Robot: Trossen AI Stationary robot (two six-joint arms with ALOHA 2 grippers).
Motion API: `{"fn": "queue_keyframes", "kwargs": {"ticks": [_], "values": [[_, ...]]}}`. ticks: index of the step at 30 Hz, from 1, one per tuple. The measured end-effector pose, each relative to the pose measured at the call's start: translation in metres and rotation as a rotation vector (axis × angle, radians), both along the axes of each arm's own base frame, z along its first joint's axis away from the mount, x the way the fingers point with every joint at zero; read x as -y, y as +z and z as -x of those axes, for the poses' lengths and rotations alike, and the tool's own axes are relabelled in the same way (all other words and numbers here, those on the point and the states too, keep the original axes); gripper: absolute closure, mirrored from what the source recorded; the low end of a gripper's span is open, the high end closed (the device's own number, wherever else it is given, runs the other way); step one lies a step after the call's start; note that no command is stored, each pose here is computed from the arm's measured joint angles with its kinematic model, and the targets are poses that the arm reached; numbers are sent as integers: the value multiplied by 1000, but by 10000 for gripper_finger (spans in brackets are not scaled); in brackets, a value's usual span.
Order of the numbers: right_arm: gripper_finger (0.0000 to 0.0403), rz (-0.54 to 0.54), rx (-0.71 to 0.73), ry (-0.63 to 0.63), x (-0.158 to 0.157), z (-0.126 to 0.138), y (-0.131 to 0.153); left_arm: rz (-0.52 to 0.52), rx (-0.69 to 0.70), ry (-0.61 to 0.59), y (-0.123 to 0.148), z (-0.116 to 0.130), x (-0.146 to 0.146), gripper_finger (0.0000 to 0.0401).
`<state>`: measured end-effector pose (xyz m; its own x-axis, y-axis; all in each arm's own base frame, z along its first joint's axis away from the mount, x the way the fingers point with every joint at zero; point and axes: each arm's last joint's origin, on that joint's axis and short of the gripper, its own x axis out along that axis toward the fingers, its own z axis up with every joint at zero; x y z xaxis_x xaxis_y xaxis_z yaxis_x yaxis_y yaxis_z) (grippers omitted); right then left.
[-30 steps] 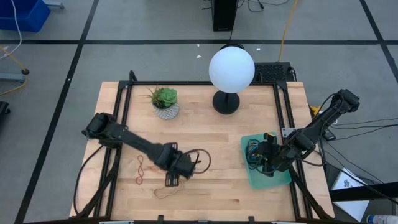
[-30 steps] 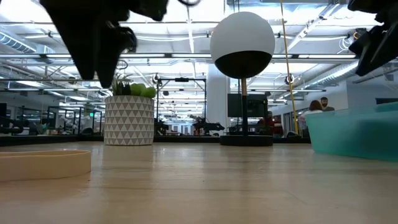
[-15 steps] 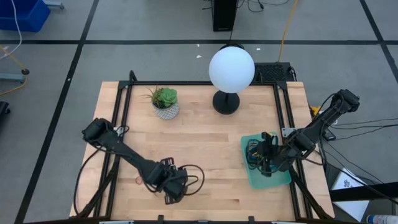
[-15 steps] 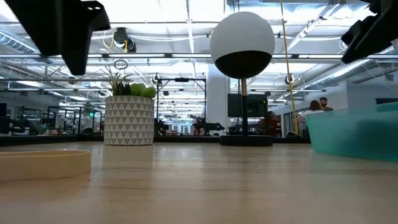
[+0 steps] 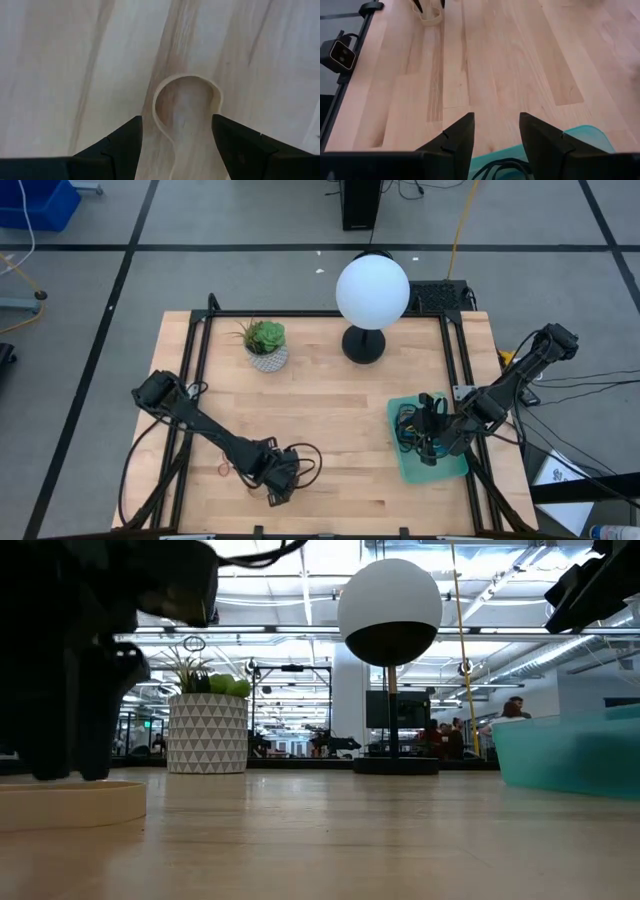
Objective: Pick and place rubber bands into bin
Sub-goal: Put the white rubber band into the bin
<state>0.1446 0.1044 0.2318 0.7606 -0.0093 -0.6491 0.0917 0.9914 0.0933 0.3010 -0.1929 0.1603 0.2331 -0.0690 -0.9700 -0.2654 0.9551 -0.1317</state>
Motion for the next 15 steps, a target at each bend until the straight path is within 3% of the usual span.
{"fn": "queue_keyframes", "kwargs": {"ticks": [8, 15], "values": [[254, 4, 0, 3, 0, 0, 0, -11, -15, 3, -18, 9, -5, 165], [251, 5, 0, 2, 0, 0, 0, -21, -19, 17, -20, 11, -7, 249]]}}
